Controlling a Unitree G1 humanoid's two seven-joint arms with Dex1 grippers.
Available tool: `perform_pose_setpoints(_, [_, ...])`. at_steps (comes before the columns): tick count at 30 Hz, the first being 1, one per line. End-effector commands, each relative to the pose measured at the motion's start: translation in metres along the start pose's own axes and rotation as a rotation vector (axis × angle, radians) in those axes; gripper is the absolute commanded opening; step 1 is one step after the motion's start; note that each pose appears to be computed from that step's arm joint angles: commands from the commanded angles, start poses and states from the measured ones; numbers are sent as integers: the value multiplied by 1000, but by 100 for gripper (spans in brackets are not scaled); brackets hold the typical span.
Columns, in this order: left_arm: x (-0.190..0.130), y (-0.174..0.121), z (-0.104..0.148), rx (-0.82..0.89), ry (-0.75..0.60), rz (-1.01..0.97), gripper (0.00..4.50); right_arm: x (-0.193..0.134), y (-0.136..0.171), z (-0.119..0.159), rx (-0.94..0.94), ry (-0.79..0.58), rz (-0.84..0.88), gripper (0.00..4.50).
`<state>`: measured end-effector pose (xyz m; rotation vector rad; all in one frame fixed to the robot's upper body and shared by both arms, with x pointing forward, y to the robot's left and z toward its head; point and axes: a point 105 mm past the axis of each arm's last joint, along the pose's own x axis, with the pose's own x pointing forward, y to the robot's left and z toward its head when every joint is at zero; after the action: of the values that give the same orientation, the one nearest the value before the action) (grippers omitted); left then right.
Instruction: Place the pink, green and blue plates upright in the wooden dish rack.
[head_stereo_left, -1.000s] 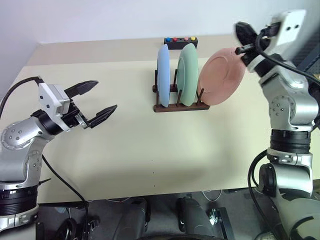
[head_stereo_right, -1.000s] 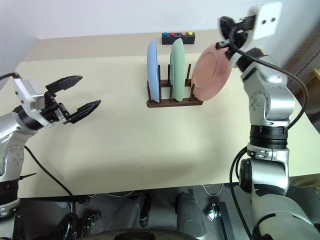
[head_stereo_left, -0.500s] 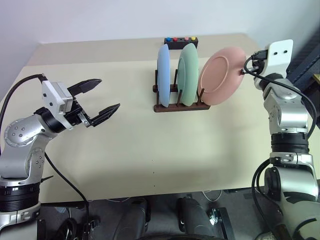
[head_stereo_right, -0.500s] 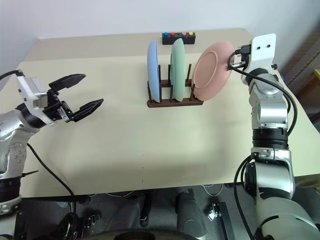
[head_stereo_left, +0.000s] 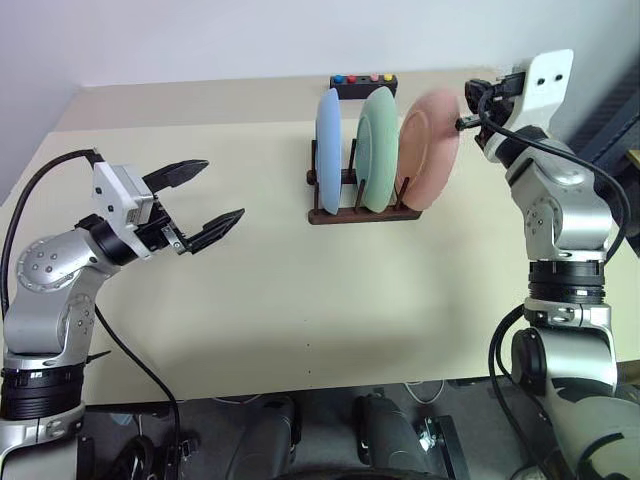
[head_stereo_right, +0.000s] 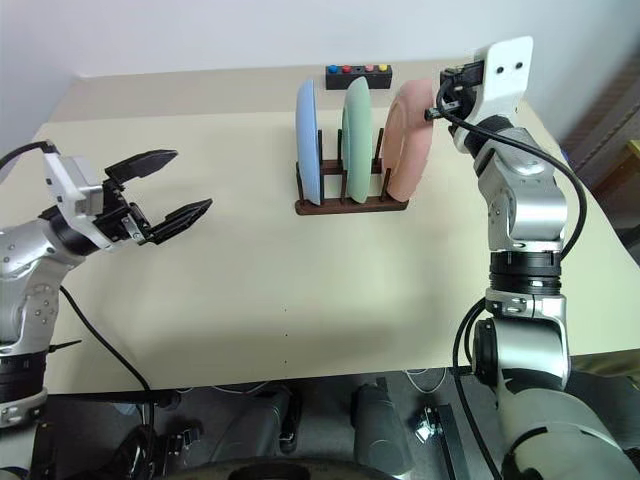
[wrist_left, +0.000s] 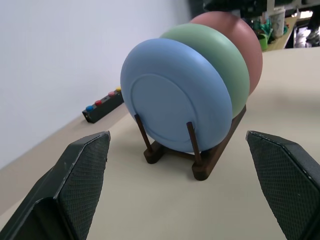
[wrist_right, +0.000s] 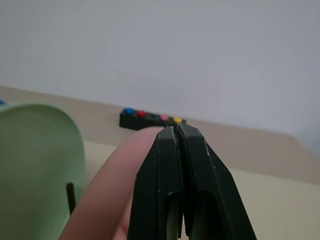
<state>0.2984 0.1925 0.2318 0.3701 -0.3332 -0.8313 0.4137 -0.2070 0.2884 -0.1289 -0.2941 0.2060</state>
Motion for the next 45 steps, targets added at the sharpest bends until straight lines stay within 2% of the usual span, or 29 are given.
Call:
perform_pose_setpoints(1, [0, 4, 9, 38, -28, 11, 450, -1, -5, 19, -18, -57, -9, 7])
perform_pose_setpoints(7, [0, 4, 9, 36, -22, 14, 450, -2, -19, 21, 9, -71, -70, 7])
perform_pose_setpoints(12, [-3, 7, 4, 13, 4, 16, 450, -9, -33, 44, 187, -199, -37, 7])
perform_pose_setpoints(15, [-4, 21, -4, -62, 32, 95, 450, -25, -21, 72, 278, -341, 165, 88])
perform_pose_setpoints(18, [-6, 27, -9, -127, 51, 109, 450, -48, 10, 80, 292, -363, 439, 233])
perform_pose_setpoints(22, [-6, 25, -10, -178, 50, 87, 450, -72, 42, 64, 257, -258, 662, 440])
perform_pose_setpoints(28, [-7, 13, -8, -265, 50, -8, 450, -110, 89, 42, 282, -41, 1013, 446])
perform_pose_setpoints(33, [-17, 3, -16, -285, 112, -105, 450, -135, 109, 38, 196, 37, 1188, 446])
perform_pose_setpoints(39, [-29, -5, -29, -248, 106, -190, 450, -140, 130, 27, 121, 25, 1247, 446])
perform_pose_setpoints(42, [-28, -2, -24, -173, 76, -192, 450, -138, 133, 27, 122, 8, 1255, 446])
perform_pose_setpoints(45, [-23, -7, -16, -208, 29, -204, 450, -143, 135, 23, 130, 12, 1268, 446])
